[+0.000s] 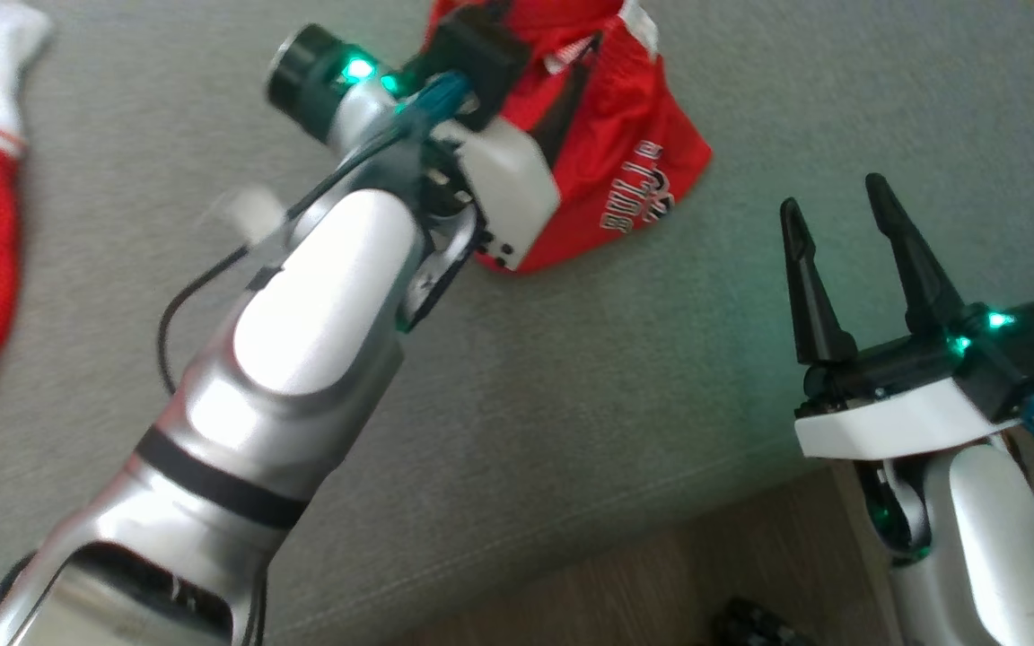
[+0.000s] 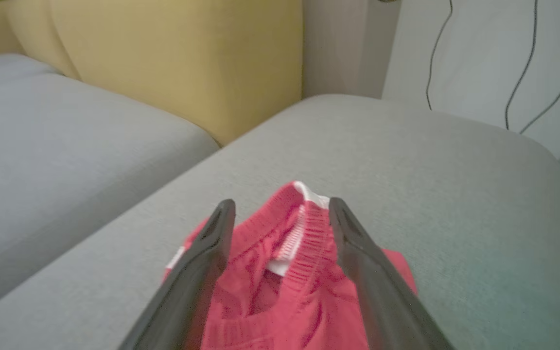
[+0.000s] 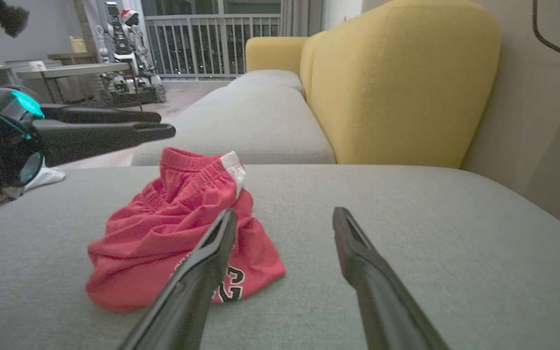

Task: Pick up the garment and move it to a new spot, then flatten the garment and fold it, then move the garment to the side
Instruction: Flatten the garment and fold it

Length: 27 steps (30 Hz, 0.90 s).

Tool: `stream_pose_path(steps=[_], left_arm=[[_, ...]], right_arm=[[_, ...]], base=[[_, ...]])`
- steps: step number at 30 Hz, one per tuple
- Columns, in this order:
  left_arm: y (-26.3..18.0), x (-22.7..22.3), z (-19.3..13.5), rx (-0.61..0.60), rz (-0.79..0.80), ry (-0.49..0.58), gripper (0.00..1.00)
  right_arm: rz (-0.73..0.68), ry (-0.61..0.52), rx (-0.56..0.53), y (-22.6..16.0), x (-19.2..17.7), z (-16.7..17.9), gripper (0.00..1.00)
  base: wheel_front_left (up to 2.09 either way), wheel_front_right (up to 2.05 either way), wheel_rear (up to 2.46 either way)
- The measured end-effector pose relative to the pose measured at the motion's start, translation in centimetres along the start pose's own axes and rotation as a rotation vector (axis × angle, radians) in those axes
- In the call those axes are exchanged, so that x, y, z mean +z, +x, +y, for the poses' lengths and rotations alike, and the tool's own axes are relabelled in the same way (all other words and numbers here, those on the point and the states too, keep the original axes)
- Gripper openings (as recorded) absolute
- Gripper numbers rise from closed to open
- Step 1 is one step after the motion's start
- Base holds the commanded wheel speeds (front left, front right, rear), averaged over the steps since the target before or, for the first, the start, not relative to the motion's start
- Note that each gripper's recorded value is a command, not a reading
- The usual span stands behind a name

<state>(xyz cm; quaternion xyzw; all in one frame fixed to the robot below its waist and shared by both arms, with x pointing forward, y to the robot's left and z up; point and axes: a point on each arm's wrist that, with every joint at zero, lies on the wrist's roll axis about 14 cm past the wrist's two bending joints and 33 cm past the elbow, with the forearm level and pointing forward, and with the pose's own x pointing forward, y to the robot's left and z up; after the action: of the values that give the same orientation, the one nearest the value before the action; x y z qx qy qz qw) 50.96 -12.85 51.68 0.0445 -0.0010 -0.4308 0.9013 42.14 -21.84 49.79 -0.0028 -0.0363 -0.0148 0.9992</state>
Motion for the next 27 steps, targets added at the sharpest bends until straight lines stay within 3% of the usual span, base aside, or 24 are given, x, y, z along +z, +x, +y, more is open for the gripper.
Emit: stream_pose_path(steps=[7,18,19,20,21,22,23,27], left_arm=[[3.0,-3.8,-4.2,-0.153,0.161,-0.048,1.00],[5.5,-5.7,-3.9,-0.153,0.216,0.016,1.00],[5.4,-6.0,-4.0,-0.157,0.230,-0.009,0.84],[5.3,-6.1,-4.1,-0.159,0.236,-0.016,0.54],[5.3,-6.1,-4.2,-0.162,0.240,-0.018,0.35],[5.2,-6.0,-4.3,-0.164,0.241,-0.020,0.09],[5.2,-5.9,-4.4,-0.167,0.239,-0.022,0.00],[5.1,-4.6,-5.0,-0.193,0.217,-0.093,0.00]], right_arm=[[0.040,-0.015,-0.072,-0.5,-1.2,-2.5,1.00],[0.054,-0.019,-0.114,-0.6,-1.5,-4.0,1.00],[0.049,-0.015,-0.115,-0.6,-1.3,-4.0,1.00],[0.047,-0.015,-0.116,-0.6,-1.2,-4.0,1.00],[0.044,-0.015,-0.116,-0.7,-1.1,-4.0,1.00],[0.040,-0.014,-0.116,-0.7,-1.0,-4.0,1.00],[0.036,-0.014,-0.117,-0.7,-0.8,-4.1,1.00],[0.017,-0.010,-0.111,-0.9,-0.1,-3.9,1.00]], base=[[0.00,0.00,0.00],[0.00,0.00,0.00],[0.00,0.00,0.00],[0.00,0.00,0.00],[0.00,0.00,0.00],[0.00,0.00,0.00],[0.00,0.00,0.00],[0.00,0.00,0.00]])
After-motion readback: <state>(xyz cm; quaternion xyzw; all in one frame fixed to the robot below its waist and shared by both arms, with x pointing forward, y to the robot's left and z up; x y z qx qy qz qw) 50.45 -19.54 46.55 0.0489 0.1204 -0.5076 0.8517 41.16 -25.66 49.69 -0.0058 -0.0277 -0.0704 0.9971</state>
